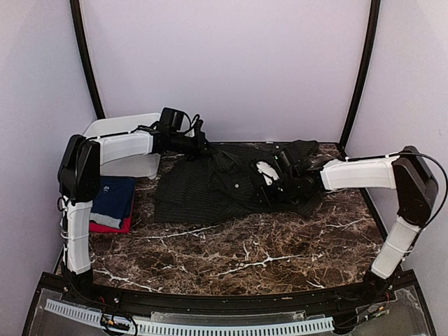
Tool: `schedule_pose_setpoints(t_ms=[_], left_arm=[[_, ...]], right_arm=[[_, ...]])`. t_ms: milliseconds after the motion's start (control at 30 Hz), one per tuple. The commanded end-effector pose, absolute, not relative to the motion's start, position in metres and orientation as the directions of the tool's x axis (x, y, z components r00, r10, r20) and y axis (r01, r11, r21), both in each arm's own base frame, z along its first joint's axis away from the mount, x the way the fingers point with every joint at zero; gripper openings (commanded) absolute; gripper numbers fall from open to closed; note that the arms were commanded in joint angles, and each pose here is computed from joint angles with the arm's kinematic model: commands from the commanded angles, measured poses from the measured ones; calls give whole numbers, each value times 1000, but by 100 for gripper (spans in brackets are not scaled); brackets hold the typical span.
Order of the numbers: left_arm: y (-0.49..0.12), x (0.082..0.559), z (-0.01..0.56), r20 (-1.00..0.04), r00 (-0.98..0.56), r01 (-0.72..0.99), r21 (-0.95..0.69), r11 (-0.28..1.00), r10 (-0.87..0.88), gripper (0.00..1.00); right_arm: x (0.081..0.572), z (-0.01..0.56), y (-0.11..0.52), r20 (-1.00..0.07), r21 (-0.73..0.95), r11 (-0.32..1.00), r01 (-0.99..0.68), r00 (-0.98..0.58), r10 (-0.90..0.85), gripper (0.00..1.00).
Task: Fold and stack the mixed laundry pile
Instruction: Flatten out the crumpled shirt at the center of the board.
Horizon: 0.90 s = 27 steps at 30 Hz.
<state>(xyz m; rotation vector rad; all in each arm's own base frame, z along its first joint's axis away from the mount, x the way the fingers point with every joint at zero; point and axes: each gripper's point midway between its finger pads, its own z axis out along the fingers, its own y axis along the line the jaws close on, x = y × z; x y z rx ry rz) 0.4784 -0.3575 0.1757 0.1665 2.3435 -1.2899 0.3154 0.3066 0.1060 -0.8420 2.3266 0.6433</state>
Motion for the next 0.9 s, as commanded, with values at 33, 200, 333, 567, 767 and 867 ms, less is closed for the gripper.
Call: schedule_pose_setpoints(t_ms=[33,200,333,567,767,867], left_arm=[[-348,481,182,-435,-889,277,-760,587,-143,2],[-344,480,177,-426,-893,260,-751,607,-144,2],[-343,481,175,-431,-891,260,-742,617,-142,2],[-339,486,178,-434,-886,252,-744,619,-161,4],[-338,479,190,-426,-891,256,-758,600,-159,4],[-339,458,196,-381,-913,244,-799,549,-149,6]], right_arm=[[351,111,343,-707,98,658,-747,-518,-482,34],[364,91,350,-675,44,645,-763,-499,-544,39],[361,76,352,-636,48,622,-782,-504,-584,39],[336,59,347,-587,95,589,-802,-523,-618,16],[332,105,321,-660,27,657,-753,-507,-554,0],[327,139,300,-719,0,700,-714,-487,-496,0]])
